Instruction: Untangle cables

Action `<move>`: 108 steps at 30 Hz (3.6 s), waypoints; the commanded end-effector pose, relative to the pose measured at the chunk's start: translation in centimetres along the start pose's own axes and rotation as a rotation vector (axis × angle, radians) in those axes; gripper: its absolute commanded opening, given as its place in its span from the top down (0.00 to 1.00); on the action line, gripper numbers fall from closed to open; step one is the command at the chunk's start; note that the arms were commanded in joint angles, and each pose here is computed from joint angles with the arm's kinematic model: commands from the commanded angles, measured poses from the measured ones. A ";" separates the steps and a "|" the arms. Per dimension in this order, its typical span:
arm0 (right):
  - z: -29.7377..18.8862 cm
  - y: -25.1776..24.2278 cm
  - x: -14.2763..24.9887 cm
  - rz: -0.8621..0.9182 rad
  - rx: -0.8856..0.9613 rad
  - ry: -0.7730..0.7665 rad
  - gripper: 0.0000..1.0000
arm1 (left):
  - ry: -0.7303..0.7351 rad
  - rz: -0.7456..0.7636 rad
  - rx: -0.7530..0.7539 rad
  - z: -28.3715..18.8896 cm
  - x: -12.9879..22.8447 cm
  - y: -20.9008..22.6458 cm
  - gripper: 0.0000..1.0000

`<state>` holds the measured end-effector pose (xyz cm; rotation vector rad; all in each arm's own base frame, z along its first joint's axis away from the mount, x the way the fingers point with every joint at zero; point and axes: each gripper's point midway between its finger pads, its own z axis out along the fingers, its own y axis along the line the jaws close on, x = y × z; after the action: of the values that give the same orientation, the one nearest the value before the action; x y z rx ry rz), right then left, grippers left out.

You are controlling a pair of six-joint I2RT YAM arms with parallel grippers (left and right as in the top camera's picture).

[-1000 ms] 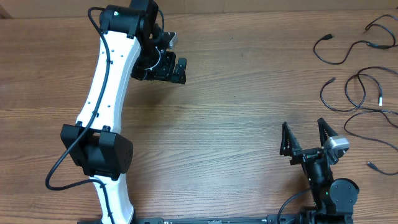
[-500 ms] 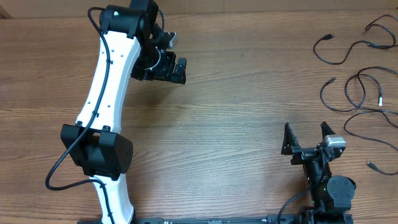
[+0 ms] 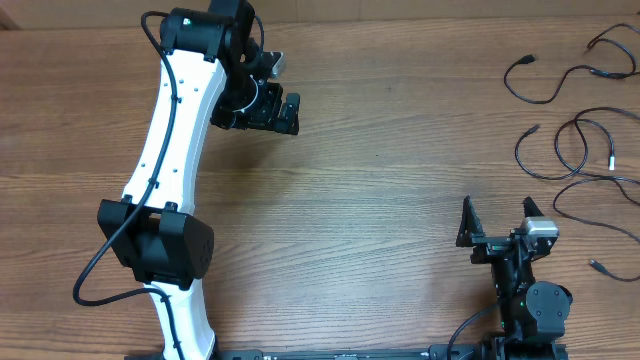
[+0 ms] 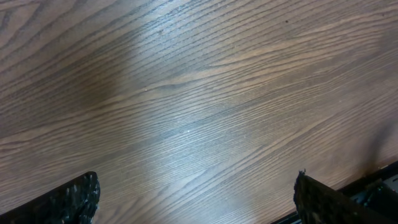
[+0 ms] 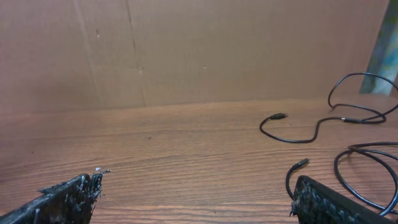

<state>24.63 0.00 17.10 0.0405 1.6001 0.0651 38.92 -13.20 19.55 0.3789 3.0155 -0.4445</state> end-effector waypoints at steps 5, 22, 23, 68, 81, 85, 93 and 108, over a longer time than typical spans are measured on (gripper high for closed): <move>0.0 -0.3 0.2 -0.059 0.018 -0.002 0.00 | -0.018 0.024 -0.004 -0.4 -0.3 -0.3 0.00; 0.0 -0.5 0.2 -0.111 0.026 -0.001 0.00 | -0.018 0.024 -0.004 -0.4 -0.3 -0.3 0.00; 0.0 -0.5 0.2 -0.104 0.026 -0.001 0.00 | -0.018 0.024 -0.004 -0.4 -0.3 -0.3 0.00; 0.0 -0.5 0.1 -0.094 0.025 -0.006 0.00 | 0.004 0.018 -0.020 -0.4 0.3 0.0 0.00; 0.0 -0.5 0.1 -0.094 0.025 -0.006 0.00 | 0.056 -0.015 -0.031 -0.5 1.6 0.1 0.00; 0.0 -0.5 0.1 -0.094 0.025 -0.006 0.00 | 0.079 -0.022 -0.037 -0.4 2.1 0.2 0.00; 0.0 -0.5 0.1 -0.094 0.025 -0.006 0.00 | 0.059 -0.015 -0.019 -1.2 2.3 -0.4 0.00; 0.0 -0.5 0.1 -0.094 0.025 -0.006 0.00 | -0.283 0.080 -0.144 -4.3 7.0 0.6 0.00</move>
<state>24.63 -0.28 17.13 -0.0273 1.5990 -0.0257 34.22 -11.43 24.10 0.3934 2.7155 -0.3597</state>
